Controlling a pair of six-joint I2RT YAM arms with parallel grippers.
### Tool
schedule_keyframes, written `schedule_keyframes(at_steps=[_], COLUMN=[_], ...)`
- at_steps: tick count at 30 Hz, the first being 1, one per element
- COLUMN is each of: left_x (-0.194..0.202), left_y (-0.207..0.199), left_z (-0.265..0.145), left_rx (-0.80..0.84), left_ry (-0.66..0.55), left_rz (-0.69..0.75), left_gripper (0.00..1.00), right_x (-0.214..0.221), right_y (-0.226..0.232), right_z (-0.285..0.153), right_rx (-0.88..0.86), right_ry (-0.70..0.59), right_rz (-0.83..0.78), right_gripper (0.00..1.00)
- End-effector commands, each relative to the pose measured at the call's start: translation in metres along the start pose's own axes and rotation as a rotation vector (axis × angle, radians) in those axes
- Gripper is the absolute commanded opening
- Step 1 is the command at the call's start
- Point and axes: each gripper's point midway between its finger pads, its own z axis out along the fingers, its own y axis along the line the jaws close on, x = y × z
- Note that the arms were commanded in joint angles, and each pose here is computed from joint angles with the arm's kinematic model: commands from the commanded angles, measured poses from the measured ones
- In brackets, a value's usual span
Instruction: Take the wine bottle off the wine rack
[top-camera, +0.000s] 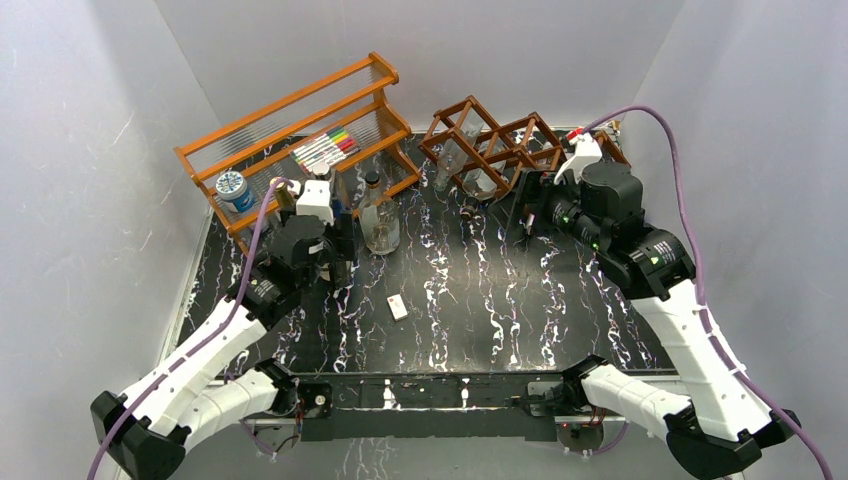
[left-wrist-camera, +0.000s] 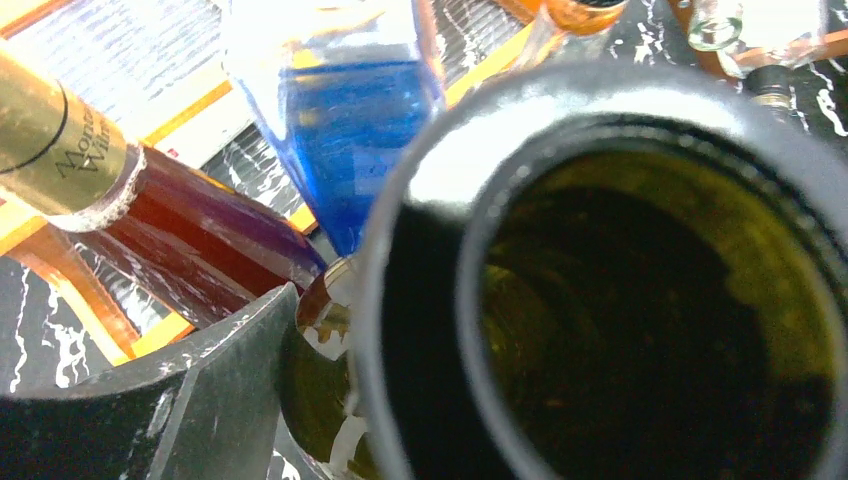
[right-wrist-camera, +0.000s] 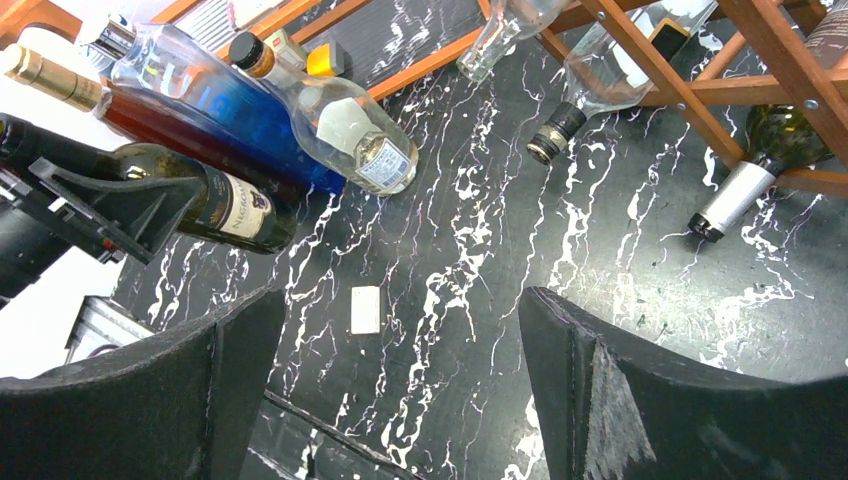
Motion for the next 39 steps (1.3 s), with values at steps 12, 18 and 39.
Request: schedule_keyframes(at_steps=[12, 18, 39], left_x=[-0.015, -0.003, 0.033], left_y=[0.019, 0.022, 0.024], left_z=[0.035, 0.043, 0.035], left_rx=[-0.087, -0.085, -0.062], left_ry=[-0.091, -0.057, 0.032], left_rz=[-0.155, -0.172, -0.117], left_gripper=[0.0, 0.0, 0.65], right_x=[-0.001, 0.003, 0.011], right_y=[0.004, 0.003, 0.006], right_z=[0.0, 0.005, 0.013], right_rx=[-0.031, -0.032, -0.055], right_ry=[-0.032, -0.018, 0.01], right_rz=[0.013, 0.015, 0.036], right_gripper=[0.98, 0.98, 0.98])
